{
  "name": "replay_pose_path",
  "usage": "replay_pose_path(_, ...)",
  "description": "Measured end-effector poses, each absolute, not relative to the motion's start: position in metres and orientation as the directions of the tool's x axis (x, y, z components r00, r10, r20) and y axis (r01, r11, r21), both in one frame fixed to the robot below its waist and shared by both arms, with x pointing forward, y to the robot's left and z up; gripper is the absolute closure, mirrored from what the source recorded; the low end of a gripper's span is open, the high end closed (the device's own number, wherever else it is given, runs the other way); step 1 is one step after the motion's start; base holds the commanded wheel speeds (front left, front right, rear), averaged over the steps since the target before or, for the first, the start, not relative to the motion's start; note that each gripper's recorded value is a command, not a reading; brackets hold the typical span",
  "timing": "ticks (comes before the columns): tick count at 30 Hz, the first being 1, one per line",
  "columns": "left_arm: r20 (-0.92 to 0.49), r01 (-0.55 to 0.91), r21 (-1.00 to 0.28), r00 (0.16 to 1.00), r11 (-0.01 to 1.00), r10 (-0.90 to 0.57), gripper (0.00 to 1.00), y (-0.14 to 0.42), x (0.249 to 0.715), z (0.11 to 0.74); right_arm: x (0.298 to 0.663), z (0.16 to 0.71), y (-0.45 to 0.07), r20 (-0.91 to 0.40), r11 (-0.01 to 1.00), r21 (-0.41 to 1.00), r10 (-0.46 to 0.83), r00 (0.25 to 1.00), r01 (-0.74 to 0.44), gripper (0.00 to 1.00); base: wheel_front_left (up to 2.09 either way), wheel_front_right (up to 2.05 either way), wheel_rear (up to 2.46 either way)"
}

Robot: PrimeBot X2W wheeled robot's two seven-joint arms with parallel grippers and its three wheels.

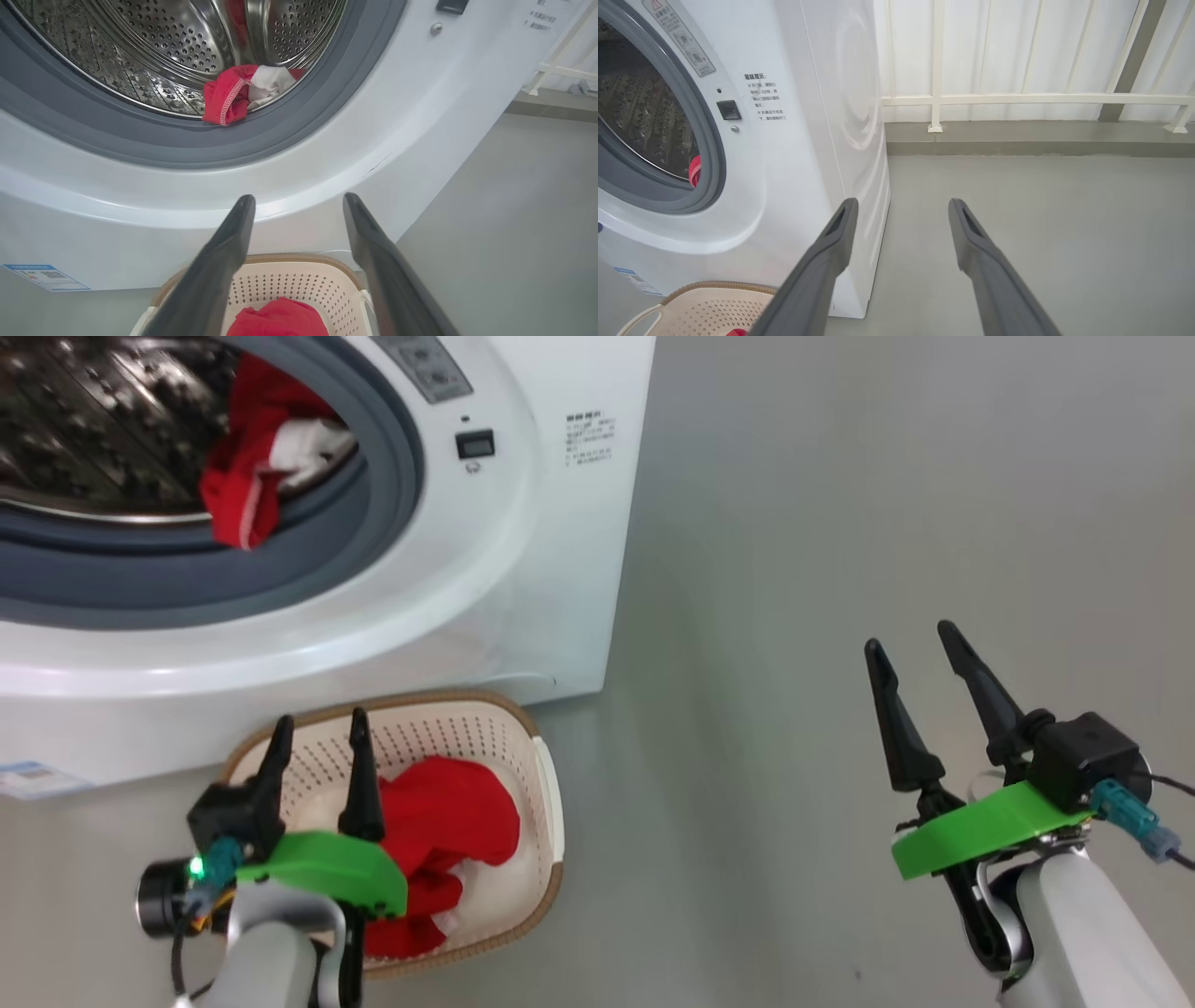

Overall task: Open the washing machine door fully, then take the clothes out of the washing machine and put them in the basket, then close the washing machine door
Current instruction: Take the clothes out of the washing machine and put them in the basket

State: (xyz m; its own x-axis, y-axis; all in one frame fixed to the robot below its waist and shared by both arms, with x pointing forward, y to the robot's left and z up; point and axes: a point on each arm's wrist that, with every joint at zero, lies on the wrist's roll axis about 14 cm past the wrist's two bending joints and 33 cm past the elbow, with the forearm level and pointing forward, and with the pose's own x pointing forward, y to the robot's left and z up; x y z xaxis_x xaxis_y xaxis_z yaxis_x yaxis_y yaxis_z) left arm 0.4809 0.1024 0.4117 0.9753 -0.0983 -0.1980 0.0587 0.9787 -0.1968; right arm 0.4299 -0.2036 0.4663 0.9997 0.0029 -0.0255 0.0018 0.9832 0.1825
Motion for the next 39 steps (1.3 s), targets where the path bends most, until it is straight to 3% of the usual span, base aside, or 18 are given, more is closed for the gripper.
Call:
replay_pose_path(18, 0.034, 0.021, -0.117, 0.999, 0.993, -0.017, 0.00, 0.146, 0.419, 0.497, 0.385, 0.507, -0.214, 0.076, 0.990, 0.139, -0.030, 0.997, 0.019, 0.00, 0.00, 0.00, 0.00)
replay_pose_path(39, 0.029, -0.060, -0.113, 0.998, 0.992, 0.064, 0.00, 0.178, 0.361, 0.505, 0.340, 0.522, -0.216, 0.129, 0.991, 0.133, -0.047, 0.991, 0.030, 0.00, 0.00, 0.00, 0.00)
